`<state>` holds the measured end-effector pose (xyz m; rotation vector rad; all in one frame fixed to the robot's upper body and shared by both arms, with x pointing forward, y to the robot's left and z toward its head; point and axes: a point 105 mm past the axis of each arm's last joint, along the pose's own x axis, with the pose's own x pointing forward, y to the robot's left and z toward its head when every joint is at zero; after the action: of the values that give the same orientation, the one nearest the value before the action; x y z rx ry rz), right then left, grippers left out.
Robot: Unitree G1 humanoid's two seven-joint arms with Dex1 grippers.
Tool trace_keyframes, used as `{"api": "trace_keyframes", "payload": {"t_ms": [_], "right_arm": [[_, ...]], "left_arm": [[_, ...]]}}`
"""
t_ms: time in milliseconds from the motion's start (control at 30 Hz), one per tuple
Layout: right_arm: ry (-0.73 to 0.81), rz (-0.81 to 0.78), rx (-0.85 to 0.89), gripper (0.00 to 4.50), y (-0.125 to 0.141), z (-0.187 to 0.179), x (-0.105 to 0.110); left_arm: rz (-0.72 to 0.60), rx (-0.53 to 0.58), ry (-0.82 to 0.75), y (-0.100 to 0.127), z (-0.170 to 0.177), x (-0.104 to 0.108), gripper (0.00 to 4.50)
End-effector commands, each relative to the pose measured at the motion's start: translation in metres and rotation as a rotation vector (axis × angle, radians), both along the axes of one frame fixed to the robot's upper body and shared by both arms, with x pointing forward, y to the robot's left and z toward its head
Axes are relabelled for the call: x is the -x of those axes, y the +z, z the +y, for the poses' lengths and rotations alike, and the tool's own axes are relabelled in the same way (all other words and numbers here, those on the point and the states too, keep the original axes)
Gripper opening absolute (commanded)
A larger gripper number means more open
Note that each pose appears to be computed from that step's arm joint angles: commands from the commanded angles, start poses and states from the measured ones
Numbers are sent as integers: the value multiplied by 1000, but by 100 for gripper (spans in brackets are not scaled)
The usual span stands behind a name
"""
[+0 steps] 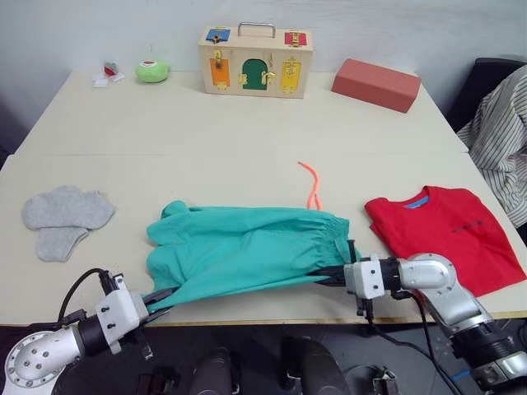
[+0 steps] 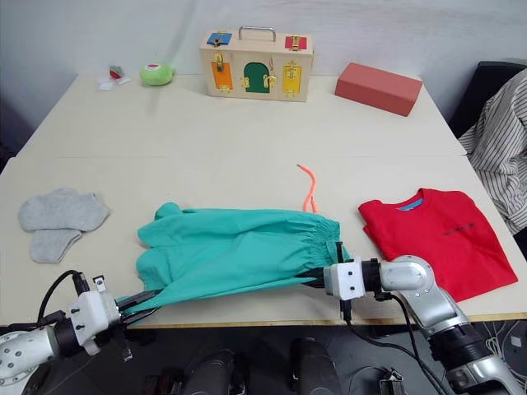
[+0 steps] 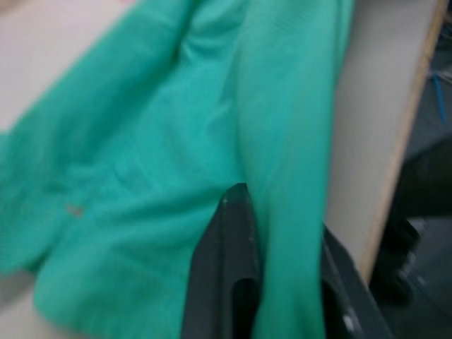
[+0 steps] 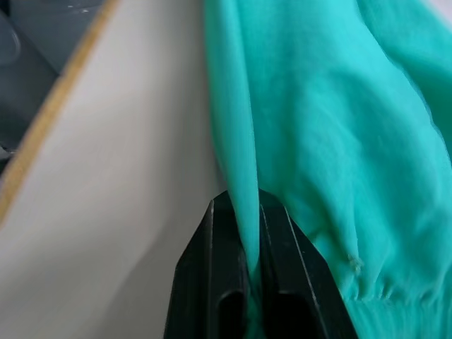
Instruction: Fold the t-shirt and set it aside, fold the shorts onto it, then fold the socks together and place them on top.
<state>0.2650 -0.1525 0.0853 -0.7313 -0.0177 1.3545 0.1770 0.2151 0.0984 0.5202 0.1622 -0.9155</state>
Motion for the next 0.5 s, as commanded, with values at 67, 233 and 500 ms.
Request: {"api": "trace_keyframes", "payload": {"t_ms": [67,233,500], "right_arm": [[-55,48,-13,176,11,-22,8],[-106,260,-122,279,34,-29,34],[-248,244,-383,107,65,9,20]], "left_arm": [[158,113,-16,14,3,12,194],[331,286,-100,50,-3,12,225],[180,291,-266,62,-48,-61,65]]}}
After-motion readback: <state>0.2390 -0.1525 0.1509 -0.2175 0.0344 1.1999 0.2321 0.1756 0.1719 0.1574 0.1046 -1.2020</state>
